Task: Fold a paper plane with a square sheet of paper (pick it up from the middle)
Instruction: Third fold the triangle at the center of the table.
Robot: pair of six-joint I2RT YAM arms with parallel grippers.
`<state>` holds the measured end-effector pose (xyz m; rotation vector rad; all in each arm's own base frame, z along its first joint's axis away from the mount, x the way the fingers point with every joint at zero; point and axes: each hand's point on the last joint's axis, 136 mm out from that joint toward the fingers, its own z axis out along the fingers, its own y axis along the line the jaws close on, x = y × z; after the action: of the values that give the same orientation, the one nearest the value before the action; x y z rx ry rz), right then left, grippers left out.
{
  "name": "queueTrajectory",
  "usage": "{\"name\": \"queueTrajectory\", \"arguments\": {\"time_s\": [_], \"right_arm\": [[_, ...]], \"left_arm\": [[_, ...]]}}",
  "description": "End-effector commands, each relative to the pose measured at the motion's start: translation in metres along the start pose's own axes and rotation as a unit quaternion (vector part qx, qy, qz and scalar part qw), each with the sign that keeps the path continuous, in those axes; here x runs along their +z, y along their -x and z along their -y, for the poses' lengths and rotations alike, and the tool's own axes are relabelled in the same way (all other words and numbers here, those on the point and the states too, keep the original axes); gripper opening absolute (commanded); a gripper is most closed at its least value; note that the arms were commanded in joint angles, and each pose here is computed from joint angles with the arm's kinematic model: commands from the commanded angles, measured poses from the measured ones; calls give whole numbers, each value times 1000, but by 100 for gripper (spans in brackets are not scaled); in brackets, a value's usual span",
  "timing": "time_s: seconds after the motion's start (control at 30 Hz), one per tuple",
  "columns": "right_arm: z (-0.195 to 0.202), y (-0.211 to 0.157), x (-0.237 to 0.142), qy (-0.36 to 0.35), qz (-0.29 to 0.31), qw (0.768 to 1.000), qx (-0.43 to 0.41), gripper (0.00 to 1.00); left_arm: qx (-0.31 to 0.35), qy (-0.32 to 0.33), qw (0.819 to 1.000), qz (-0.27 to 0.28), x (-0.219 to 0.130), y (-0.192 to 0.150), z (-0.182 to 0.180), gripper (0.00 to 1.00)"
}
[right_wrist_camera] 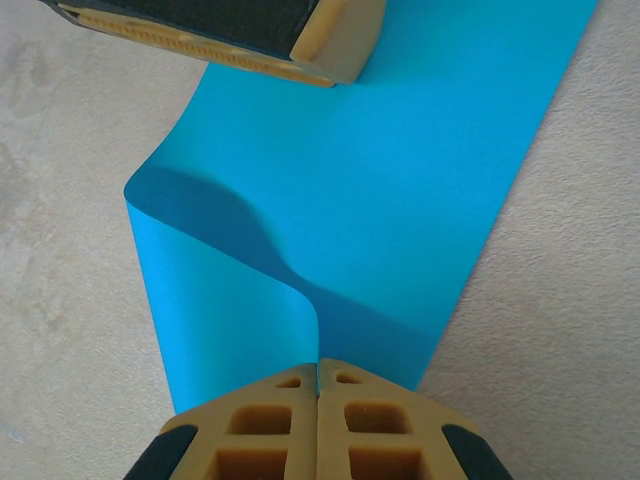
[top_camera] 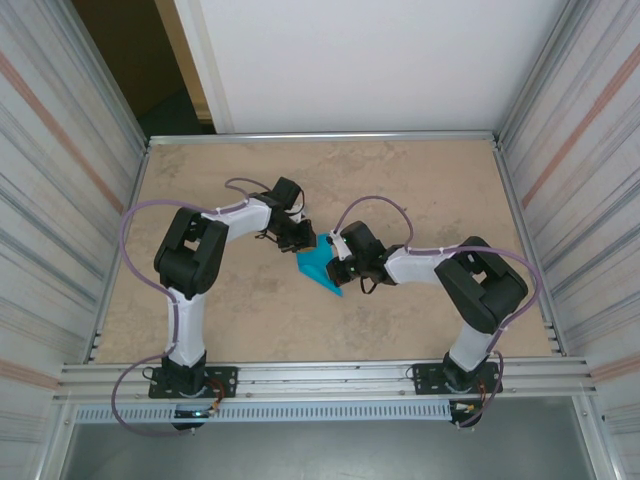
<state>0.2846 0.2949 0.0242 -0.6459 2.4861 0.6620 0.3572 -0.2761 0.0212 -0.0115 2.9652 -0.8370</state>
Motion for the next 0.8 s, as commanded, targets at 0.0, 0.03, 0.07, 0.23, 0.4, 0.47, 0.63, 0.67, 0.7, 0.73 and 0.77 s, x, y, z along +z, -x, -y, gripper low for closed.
{"name": "queueTrajectory", "arguments": {"time_s": [0.0,0.03,0.07,0.23,0.4,0.47,0.63,0.67,0.7,0.73,0.77], "right_arm": [[0,4,3,-3,-4,1000,8,0],[-1,4,3,-2,-5,1000,7,0],[-1,4,3,-2,-6,1000,7,0],[0,1,4,-4,-12,1000,9,0],[3,-6,6,-9,-23,1000,12,0],[3,-9,7,-10,-29,999,13,0],[2,-10,5,-6,-29,999,18,0],[1,-10,4,-4,-28,999,19,0],[0,-9,4,-2,-26,999,22,0],[0,-9,4,-1,-25,999,23,0],[-1,-8,3,2,-24,999,25,0]], "left_arm": [[-1,23,999,-32,12,-14,-11,15],[-1,23,999,-32,12,-14,-11,15],[-1,23,999,-32,12,-14,-11,15],[-4,28,999,-40,19,-15,-16,15],[2,22,999,-34,14,-10,-8,16],[5,16,999,-29,10,-6,-2,16],[10,-2,1000,17,-20,11,18,19],[8,-5,1000,29,-26,14,21,20],[5,-6,999,39,-32,16,22,21],[-1,-8,999,48,-37,17,22,21],[-8,-10,998,58,-42,19,22,22]]}}
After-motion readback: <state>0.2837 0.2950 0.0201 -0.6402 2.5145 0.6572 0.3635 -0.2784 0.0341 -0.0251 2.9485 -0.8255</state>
